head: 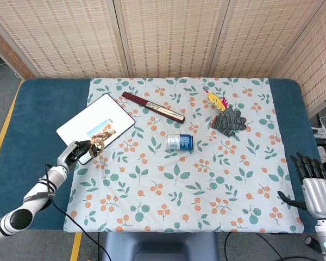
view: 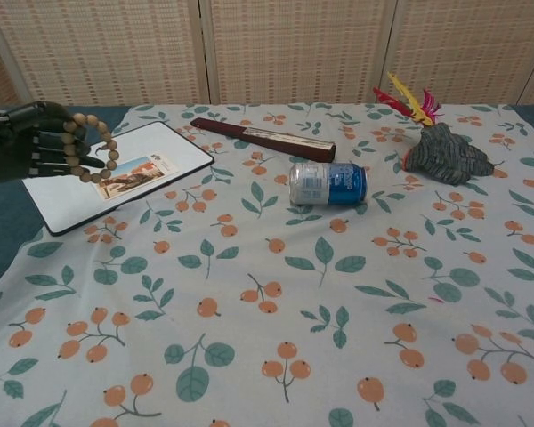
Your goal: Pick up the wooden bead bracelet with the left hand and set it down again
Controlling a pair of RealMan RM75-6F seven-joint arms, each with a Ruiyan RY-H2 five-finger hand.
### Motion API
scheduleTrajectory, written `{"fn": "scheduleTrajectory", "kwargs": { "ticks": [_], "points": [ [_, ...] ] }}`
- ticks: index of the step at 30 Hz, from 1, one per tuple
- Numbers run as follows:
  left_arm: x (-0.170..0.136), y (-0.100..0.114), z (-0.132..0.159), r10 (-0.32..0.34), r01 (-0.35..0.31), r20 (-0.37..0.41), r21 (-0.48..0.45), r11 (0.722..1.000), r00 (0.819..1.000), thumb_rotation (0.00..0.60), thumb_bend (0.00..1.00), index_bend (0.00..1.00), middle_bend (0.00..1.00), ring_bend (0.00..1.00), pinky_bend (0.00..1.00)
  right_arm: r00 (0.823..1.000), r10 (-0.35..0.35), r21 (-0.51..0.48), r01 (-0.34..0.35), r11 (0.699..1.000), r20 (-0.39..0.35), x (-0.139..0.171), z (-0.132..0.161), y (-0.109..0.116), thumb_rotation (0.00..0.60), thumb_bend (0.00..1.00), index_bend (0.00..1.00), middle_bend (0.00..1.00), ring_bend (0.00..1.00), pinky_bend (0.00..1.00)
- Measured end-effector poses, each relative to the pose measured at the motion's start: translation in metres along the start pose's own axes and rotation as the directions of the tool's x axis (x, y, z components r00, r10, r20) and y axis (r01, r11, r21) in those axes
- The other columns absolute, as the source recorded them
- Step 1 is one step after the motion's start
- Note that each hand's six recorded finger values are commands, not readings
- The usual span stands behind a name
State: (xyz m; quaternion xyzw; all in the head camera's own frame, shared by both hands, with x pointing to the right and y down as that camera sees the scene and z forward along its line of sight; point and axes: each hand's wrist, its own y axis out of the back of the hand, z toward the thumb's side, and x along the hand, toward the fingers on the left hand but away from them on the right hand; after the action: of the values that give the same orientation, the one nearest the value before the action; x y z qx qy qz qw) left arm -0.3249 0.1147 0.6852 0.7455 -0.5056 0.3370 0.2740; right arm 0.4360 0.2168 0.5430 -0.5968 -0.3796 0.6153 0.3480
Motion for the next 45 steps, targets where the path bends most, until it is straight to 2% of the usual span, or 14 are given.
{"fn": "scheduleTrajectory", "kwargs": {
  "ticks": [3, 7, 16, 21, 29, 30, 32, 35, 36, 38, 41, 43, 45],
  "points": [
    [0.000, -0.001, 0.000, -0.005, 0.005, -0.001, 0.004, 1.000, 1.000, 0.600, 1.00, 0.58, 0.61, 0.32, 0.00, 1.000, -0.002, -0.001, 0.002, 1.000, 0.001, 0.000, 0.000, 0.000, 0.449, 0.14, 0.00, 0.00, 0.00, 0.00],
    [0.000, -0.002, 0.000, -0.016, 0.016, -0.004, 0.012, 1.000, 1.000, 0.600, 1.00, 0.57, 0.59, 0.31, 0.00, 1.000, -0.016, -0.004, 0.016, 1.000, -0.002, 0.000, 0.000, 0.003, 0.447, 0.14, 0.00, 0.00, 0.00, 0.00],
    [0.002, -0.006, -0.012, -0.039, 0.041, -0.045, 0.045, 0.998, 0.998, 0.600, 1.00, 0.53, 0.55, 0.27, 0.00, 0.991, -0.132, -0.056, 0.131, 0.990, -0.025, 0.004, 0.000, 0.021, 0.446, 0.14, 0.00, 0.00, 0.00, 0.00],
    [0.004, -0.009, -0.013, -0.050, 0.052, -0.050, 0.042, 0.998, 0.998, 0.600, 1.00, 0.51, 0.53, 0.25, 0.00, 0.992, -0.122, -0.055, 0.121, 0.991, -0.022, 0.004, -0.002, 0.019, 0.446, 0.14, 0.00, 0.00, 0.00, 0.00],
    [0.003, -0.007, -0.011, -0.032, 0.032, -0.024, -0.006, 0.999, 0.999, 0.600, 0.80, 0.48, 0.52, 0.25, 0.00, 0.995, -0.094, -0.045, 0.093, 0.995, -0.018, 0.003, -0.002, 0.014, 0.446, 0.14, 0.00, 0.00, 0.00, 0.00],
    [0.003, -0.007, -0.011, -0.031, 0.031, -0.023, -0.009, 0.999, 0.999, 0.600, 0.76, 0.48, 0.52, 0.25, 0.00, 0.996, -0.093, -0.045, 0.092, 0.995, -0.018, 0.003, -0.002, 0.014, 0.445, 0.14, 0.00, 0.00, 0.00, 0.00],
    [0.003, -0.006, -0.011, -0.029, 0.028, -0.022, -0.017, 0.999, 0.999, 0.600, 0.62, 0.48, 0.52, 0.25, 0.00, 0.996, -0.087, -0.043, 0.087, 0.995, -0.019, 0.003, -0.001, 0.013, 0.446, 0.14, 0.00, 0.00, 0.00, 0.00],
    [0.003, -0.005, -0.012, -0.024, 0.023, -0.020, -0.045, 0.999, 1.000, 0.598, 0.53, 0.48, 0.52, 0.25, 0.00, 0.997, -0.072, -0.040, 0.071, 0.997, -0.022, 0.003, 0.000, 0.010, 0.445, 0.14, 0.00, 0.00, 0.00, 0.00],
    [0.003, -0.005, -0.012, -0.022, 0.021, -0.020, -0.052, 0.998, 1.000, 0.589, 0.52, 0.48, 0.52, 0.25, 0.00, 0.997, -0.067, -0.039, 0.066, 0.997, -0.022, 0.003, 0.001, 0.010, 0.446, 0.14, 0.00, 0.00, 0.00, 0.00],
    [0.004, -0.004, -0.012, -0.017, 0.016, -0.018, -0.062, 0.998, 1.000, 0.529, 0.49, 0.48, 0.52, 0.25, 0.00, 0.998, -0.064, -0.037, 0.063, 0.997, -0.021, 0.004, 0.001, 0.010, 0.446, 0.14, 0.00, 0.00, 0.00, 0.00],
    [0.004, -0.004, -0.012, -0.012, 0.010, -0.017, -0.082, 0.997, 1.000, 0.401, 0.47, 0.48, 0.52, 0.25, 0.00, 0.998, -0.057, -0.036, 0.056, 0.998, -0.020, 0.004, 0.001, 0.009, 0.446, 0.14, 0.00, 0.00, 0.00, 0.00],
    [0.005, -0.004, -0.012, -0.011, 0.009, -0.019, -0.091, 0.996, 1.000, 0.286, 0.46, 0.48, 0.52, 0.25, 0.00, 0.998, -0.052, -0.035, 0.051, 0.998, -0.022, 0.004, 0.002, 0.008, 0.445, 0.14, 0.00, 0.00, 0.00, 0.00],
    [0.005, -0.004, -0.012, -0.012, 0.010, -0.023, -0.097, 0.995, 1.000, 0.217, 0.46, 0.48, 0.52, 0.25, 0.00, 0.999, -0.048, -0.035, 0.047, 0.998, -0.024, 0.004, 0.002, 0.008, 0.446, 0.14, 0.00, 0.00, 0.00, 0.00]
  ]
}}
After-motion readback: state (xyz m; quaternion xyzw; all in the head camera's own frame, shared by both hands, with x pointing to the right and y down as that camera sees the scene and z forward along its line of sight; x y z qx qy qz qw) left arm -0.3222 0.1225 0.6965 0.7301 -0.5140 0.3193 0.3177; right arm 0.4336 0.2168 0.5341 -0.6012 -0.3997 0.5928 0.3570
